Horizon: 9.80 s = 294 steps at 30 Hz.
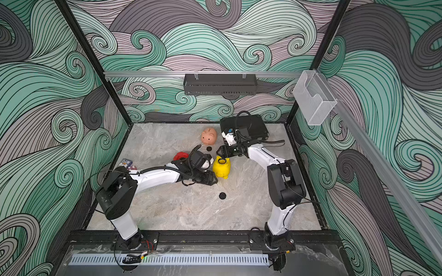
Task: Close piggy banks
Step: Adjust the piggy bank at the center of the board, then pick up the knob at the center of the board.
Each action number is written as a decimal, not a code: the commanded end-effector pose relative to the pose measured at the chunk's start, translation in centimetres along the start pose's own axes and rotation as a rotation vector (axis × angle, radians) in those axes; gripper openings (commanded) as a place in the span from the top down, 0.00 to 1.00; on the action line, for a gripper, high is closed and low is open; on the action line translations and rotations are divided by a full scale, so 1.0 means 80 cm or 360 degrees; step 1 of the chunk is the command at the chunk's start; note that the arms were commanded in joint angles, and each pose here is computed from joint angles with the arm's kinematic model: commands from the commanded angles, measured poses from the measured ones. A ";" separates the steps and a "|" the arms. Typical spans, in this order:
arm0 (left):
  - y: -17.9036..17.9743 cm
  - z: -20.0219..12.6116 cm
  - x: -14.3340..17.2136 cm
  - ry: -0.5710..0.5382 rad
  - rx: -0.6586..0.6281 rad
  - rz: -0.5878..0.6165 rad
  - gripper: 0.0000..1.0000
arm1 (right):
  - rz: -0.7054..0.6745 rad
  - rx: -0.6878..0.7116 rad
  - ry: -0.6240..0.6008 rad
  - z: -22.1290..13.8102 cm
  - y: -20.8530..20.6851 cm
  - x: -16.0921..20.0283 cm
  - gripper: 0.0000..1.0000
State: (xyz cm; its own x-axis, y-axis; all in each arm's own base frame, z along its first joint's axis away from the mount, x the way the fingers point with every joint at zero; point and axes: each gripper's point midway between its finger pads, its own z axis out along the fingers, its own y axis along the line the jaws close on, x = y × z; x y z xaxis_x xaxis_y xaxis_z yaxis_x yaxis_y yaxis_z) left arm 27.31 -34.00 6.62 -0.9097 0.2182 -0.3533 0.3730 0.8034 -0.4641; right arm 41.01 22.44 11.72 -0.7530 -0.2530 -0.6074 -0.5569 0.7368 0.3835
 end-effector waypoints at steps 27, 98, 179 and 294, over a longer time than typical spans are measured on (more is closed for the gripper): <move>0.016 0.024 -0.033 -0.0079 -0.0184 0.0030 0.41 | -0.0133 0.0343 0.0272 0.002 -0.028 0.033 0.28; 0.003 0.002 -0.037 -0.0139 -0.0099 0.0030 0.41 | 0.0117 0.0263 0.0237 0.004 -0.039 -0.006 0.33; 0.056 0.002 -0.101 -0.0178 -0.0418 0.0006 0.43 | 0.0297 0.0422 0.0497 -0.021 -0.058 0.076 0.40; 0.035 -0.327 -0.005 -0.0871 -0.0334 0.0209 0.37 | 0.0465 0.0503 -0.0803 -0.267 0.028 0.068 0.07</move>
State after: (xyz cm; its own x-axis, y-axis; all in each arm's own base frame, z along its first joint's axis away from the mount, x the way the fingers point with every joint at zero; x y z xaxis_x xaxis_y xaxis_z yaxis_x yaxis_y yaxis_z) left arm 25.07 -19.32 27.55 -0.6006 0.0246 -0.7992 0.4095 0.8679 -0.2811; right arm 28.64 7.69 23.82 -0.5611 0.2018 -0.8028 -0.1054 0.9445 0.3111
